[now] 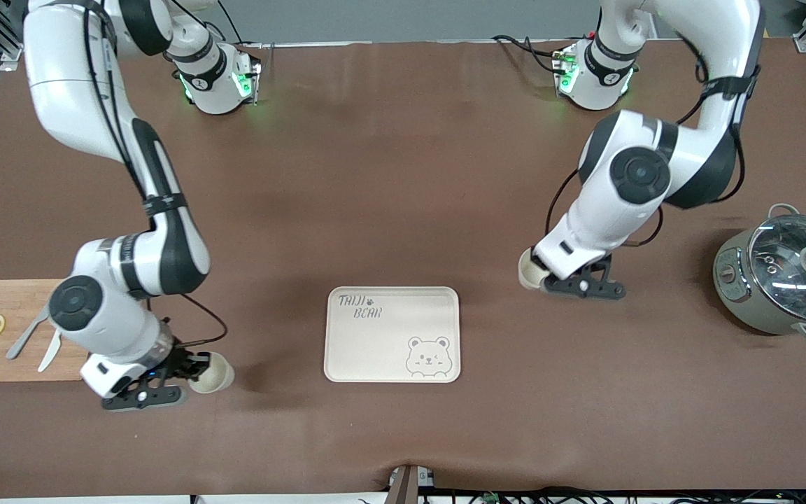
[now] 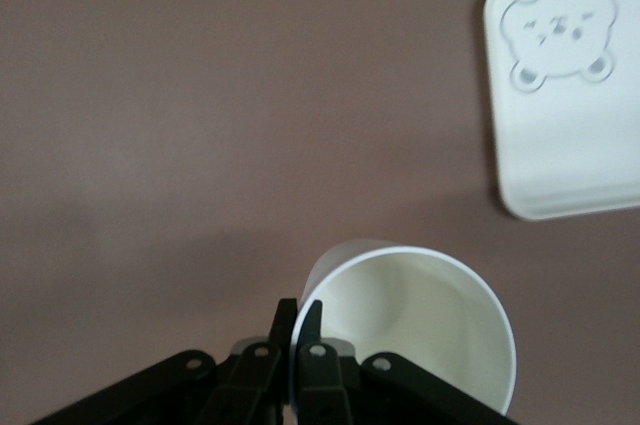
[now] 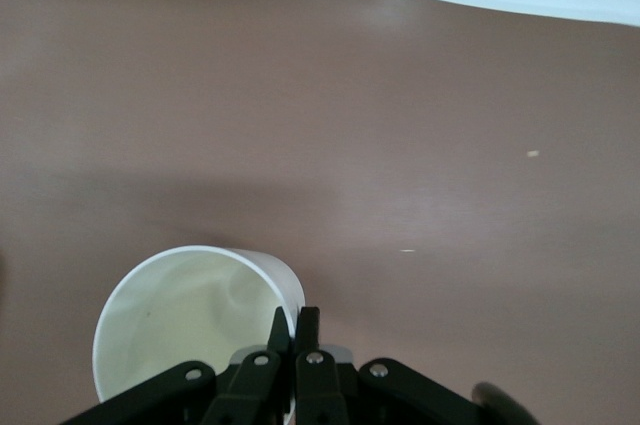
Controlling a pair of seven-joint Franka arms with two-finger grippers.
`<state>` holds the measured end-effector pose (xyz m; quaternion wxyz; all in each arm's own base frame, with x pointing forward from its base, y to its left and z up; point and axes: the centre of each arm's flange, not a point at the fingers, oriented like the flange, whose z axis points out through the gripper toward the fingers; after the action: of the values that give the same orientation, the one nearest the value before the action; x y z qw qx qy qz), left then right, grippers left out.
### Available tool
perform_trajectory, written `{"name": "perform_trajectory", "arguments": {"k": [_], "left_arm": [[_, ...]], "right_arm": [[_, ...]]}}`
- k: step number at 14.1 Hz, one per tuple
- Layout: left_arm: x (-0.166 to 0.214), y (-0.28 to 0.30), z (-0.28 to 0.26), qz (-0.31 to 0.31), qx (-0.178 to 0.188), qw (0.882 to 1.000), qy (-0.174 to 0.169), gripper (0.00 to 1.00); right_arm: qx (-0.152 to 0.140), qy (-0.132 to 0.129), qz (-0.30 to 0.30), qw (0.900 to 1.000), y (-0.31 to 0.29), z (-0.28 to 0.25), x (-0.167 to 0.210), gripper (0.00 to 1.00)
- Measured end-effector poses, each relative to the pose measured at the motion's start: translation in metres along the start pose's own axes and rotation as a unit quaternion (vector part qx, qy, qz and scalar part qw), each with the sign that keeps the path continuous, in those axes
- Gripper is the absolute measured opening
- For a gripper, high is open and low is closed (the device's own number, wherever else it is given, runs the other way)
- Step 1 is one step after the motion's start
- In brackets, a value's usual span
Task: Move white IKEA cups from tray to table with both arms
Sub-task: 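Carry the cups off the tray, each gripper moving outward, then lower the cups onto the table and open both grippers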
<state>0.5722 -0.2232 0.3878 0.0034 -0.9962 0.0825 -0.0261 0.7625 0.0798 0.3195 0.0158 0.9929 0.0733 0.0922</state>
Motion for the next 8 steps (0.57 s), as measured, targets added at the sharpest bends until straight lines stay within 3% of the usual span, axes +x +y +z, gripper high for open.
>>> {"name": "perform_trajectory", "arguments": {"k": [3,8], "left_arm": [[-0.068,-0.037,0.023,0.023,-0.001,1.0,0.012,0.04],[-0.124,-0.059,0.063,0.028,-0.004,0.999,0.02,0.04]], "right_arm": [[-0.002,-0.006,-0.018,1.0,0.051,0.006,-0.006,0.03],[0.061,-0.012,-0.017,0.998,0.123,0.03,-0.03,0.03]]}}
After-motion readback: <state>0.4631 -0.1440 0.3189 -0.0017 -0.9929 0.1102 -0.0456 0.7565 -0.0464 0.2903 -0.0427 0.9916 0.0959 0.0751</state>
